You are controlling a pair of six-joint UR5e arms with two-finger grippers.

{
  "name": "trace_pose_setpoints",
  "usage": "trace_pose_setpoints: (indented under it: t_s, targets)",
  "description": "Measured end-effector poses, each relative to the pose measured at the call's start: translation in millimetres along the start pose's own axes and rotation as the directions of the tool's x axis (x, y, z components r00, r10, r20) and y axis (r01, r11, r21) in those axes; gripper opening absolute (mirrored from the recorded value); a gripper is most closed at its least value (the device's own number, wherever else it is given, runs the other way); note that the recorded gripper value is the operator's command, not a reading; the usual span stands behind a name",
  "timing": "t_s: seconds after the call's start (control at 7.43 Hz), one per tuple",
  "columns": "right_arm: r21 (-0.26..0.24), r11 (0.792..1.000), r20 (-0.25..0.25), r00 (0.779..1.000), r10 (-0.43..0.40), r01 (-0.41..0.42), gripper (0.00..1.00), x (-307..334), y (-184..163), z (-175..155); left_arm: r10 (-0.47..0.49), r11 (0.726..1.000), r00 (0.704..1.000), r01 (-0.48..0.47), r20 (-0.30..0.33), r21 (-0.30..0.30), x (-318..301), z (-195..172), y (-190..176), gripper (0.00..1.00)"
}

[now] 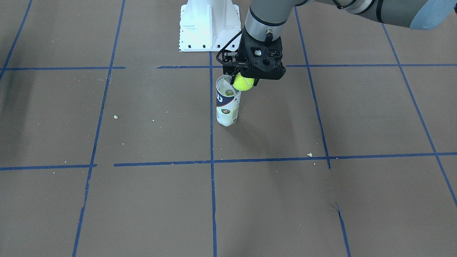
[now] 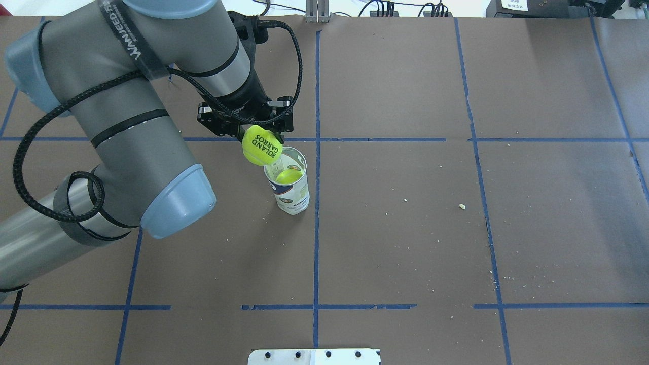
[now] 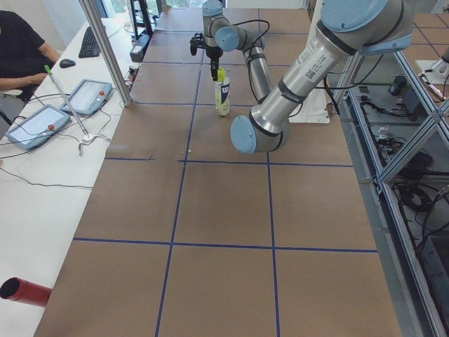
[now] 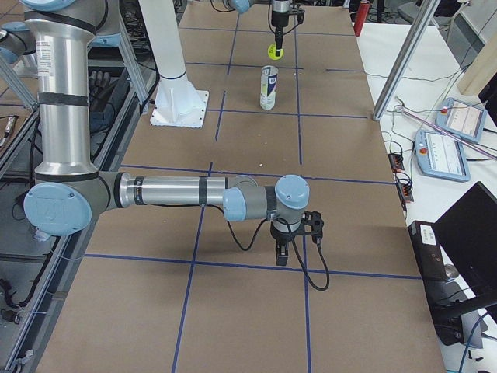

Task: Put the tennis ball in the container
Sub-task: 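Lift the ball with the left gripper and carry it above the cup, then lower the ball into the cup and open the left gripper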

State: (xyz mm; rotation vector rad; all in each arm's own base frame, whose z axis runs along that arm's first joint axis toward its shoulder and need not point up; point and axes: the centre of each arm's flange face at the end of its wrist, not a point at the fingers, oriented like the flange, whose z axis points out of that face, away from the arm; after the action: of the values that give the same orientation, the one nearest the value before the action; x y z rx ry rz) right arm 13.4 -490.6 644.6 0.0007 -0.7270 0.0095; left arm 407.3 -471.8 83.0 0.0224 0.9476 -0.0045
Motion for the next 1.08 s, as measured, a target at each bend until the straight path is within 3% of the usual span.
trace_pose_setpoints:
  t_s: [0.67, 0.81, 0.94, 1.08]
  targets:
    - [0.000, 1.000, 0.000, 1.000, 0.000, 0.000, 1.00, 0.0, 0.0, 0.0, 0.012, 1.000, 0.998, -0.013, -0.054, -0.023, 12.1, 10.1, 7.4, 0.00]
    - [0.000, 1.000, 0.000, 1.000, 0.000, 0.000, 1.00, 0.0, 0.0, 0.0, 0.016, 1.000, 0.998, -0.017, -0.060, -0.021, 12.4, 11.2, 7.1, 0.73]
    - [0.000, 1.000, 0.000, 1.000, 0.000, 0.000, 1.00, 0.0, 0.0, 0.0, 0.021, 1.000, 0.998, -0.023, -0.066, -0.018, 11.3, 13.5, 6.6, 1.00]
    - [0.000, 1.000, 0.000, 1.000, 0.000, 0.000, 1.00, 0.0, 0.0, 0.0, 0.028, 0.999, 0.997, -0.029, -0.072, -0.015, 8.8, 15.9, 6.5, 1.00]
